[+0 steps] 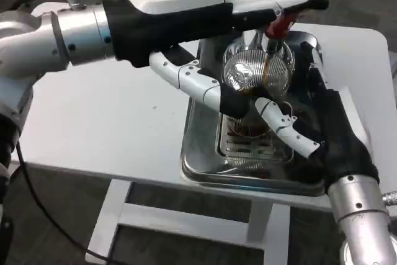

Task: Grasp the cup under the faucet to collect the drink, then remove the cup.

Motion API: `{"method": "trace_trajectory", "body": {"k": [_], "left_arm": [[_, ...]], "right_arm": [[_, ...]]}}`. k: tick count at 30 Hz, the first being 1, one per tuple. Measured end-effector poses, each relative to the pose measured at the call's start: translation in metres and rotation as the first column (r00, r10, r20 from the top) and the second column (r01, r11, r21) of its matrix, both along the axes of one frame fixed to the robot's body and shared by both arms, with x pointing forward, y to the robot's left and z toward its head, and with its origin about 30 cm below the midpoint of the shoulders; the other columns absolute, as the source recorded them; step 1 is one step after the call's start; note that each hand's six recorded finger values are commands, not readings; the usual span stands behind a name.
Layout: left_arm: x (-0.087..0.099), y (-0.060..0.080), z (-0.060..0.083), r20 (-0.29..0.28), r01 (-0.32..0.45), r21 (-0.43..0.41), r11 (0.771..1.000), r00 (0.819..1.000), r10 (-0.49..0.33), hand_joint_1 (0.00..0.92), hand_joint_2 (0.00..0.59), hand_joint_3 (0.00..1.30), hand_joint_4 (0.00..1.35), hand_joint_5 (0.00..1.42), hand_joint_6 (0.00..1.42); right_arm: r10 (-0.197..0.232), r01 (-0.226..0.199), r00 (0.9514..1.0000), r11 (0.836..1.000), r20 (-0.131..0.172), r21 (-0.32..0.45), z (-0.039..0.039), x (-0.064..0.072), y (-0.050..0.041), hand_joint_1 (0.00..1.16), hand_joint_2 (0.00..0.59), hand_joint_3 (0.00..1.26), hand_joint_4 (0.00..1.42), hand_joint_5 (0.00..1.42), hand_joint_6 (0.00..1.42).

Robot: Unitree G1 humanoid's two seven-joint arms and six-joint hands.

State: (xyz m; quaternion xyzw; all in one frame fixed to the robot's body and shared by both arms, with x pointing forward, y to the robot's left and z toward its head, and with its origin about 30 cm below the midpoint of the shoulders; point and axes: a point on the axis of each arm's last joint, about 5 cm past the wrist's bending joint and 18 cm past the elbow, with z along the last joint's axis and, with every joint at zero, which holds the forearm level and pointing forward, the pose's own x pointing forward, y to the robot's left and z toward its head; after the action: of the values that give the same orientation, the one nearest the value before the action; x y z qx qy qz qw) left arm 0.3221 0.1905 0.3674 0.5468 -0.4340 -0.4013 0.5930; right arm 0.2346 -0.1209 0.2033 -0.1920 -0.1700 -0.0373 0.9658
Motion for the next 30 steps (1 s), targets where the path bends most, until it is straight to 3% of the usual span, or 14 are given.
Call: {"method": "trace_trajectory", "body": {"k": [30], "left_arm": [[-0.0001,-0.0002,0.0000,0.002,0.002,0.001,1.000,1.000,-0.002,0.000,0.030,0.07,0.00,0.00,0.27]], "right_arm": [[0.004,-0.004,1.0000,1.000,0.008,0.010,0.0027,0.0028,-0.0011,0.51,0.314,0.00,0.00,0.00,0.00]]}}
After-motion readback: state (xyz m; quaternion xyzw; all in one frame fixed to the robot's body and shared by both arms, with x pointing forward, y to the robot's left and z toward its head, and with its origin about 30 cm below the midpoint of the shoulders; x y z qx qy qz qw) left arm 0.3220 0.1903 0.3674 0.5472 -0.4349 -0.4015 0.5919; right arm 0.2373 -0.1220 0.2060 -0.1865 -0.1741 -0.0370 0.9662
